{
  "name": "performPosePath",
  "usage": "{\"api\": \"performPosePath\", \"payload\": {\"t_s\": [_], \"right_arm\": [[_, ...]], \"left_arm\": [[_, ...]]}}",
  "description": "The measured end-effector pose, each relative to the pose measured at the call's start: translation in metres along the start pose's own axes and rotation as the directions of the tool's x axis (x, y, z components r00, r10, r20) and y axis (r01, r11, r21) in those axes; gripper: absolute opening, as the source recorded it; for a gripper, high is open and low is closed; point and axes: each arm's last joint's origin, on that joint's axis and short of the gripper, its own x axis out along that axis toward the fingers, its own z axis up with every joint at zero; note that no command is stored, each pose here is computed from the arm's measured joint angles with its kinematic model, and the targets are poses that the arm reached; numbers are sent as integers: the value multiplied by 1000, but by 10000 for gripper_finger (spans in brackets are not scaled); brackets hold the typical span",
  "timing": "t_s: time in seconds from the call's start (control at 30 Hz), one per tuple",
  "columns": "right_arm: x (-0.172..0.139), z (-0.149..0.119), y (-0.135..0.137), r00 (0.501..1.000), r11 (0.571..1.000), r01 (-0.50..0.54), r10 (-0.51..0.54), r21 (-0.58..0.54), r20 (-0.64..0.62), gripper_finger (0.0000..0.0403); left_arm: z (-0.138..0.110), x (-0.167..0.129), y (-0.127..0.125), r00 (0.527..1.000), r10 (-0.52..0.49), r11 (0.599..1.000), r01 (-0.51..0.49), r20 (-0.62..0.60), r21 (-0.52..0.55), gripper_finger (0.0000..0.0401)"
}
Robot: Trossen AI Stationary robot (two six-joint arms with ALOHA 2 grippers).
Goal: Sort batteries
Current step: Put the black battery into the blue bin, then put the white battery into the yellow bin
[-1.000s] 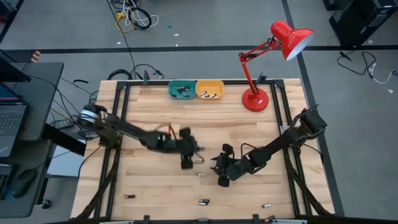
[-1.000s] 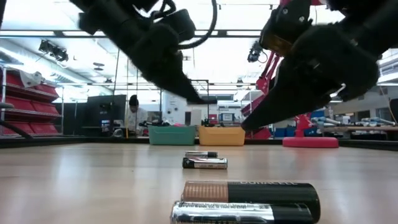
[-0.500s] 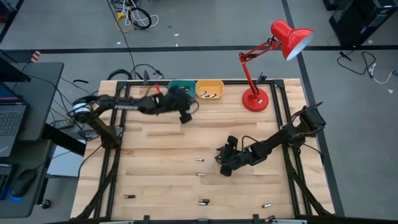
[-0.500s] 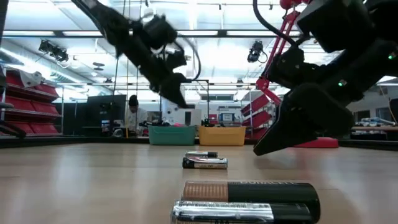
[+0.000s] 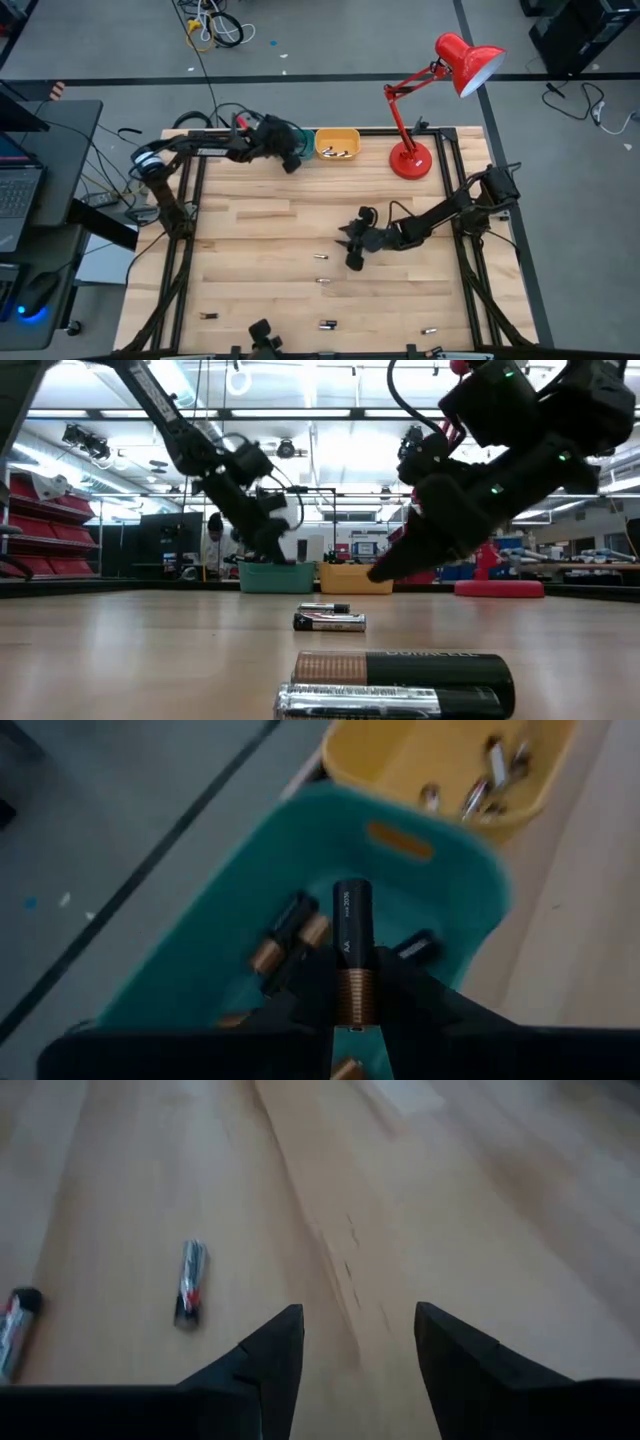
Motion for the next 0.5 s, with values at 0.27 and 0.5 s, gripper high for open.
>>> {"api": "performPosePath", "payload": {"t_s": [0.27, 0.5], "right_arm": [[5, 10, -8, 995, 995, -97, 98, -33, 32, 178], [6, 13, -8, 990, 989, -131, 135, -73, 51, 189]], "left_arm": [[-19, 23, 8, 998, 31, 999, -33, -57, -25, 94], [-15, 23, 10, 993, 112, 992, -114, -35, -47, 184]]}}
